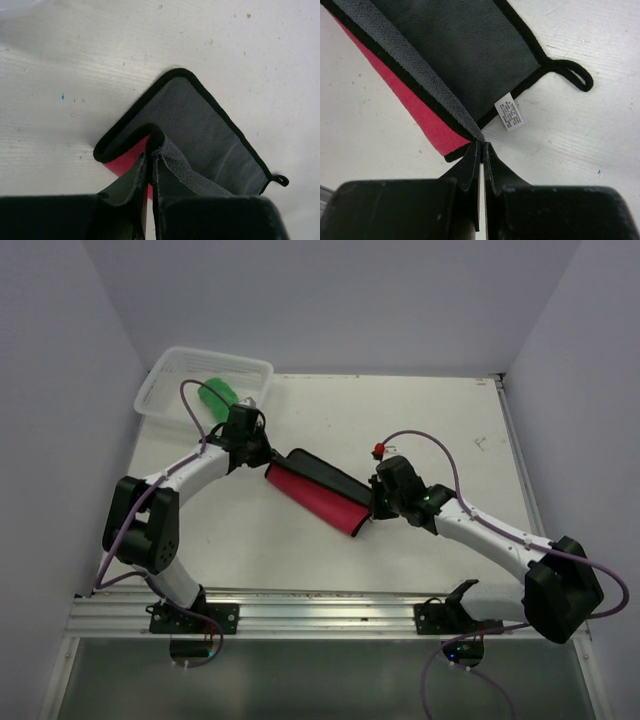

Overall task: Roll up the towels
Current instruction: Fold the towel

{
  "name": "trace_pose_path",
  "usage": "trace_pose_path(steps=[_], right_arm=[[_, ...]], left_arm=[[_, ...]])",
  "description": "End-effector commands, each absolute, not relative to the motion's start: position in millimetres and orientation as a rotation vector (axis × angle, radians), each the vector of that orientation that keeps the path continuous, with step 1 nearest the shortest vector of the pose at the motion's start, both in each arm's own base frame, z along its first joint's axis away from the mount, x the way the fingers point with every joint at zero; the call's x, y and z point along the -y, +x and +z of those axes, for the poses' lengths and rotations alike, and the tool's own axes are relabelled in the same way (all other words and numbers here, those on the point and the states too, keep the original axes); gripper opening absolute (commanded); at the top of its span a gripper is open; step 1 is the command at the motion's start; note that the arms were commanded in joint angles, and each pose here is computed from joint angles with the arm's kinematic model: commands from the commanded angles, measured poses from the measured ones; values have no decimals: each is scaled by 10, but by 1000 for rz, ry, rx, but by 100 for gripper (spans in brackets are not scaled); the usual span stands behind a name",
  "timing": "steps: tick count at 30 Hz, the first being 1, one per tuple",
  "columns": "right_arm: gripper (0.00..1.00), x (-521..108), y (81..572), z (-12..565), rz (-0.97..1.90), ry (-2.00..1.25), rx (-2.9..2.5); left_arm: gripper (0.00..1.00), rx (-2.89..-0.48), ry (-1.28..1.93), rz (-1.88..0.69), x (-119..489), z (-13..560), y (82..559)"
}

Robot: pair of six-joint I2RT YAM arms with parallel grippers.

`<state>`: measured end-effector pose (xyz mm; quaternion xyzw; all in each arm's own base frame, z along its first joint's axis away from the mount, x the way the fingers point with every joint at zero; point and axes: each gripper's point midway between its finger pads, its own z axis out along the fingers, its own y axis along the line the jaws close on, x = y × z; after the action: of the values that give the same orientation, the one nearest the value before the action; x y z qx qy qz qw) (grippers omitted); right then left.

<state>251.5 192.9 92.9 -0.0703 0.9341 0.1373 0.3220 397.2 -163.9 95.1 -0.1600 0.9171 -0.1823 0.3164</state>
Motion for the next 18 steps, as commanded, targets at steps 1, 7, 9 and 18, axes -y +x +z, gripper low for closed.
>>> trace_pose_path(steps=[1, 7, 9, 18], right_arm=[[0, -1916, 2594, 933, 344, -183, -2452], [0, -1886, 2673, 858, 311, -161, -2468], [0, -1878, 2689, 815, 297, -158, -2476], [0, -1861, 2782, 685, 271, -131, -2498]], left_arm=[[8, -2330, -411, -414, 1550, 1082, 4218], [9, -2337, -405, -428, 1595, 1002, 4278], [10, -2332, -399, -430, 1616, 1006, 4321], [12, -2332, -366, -408, 1735, 1002, 4513]])
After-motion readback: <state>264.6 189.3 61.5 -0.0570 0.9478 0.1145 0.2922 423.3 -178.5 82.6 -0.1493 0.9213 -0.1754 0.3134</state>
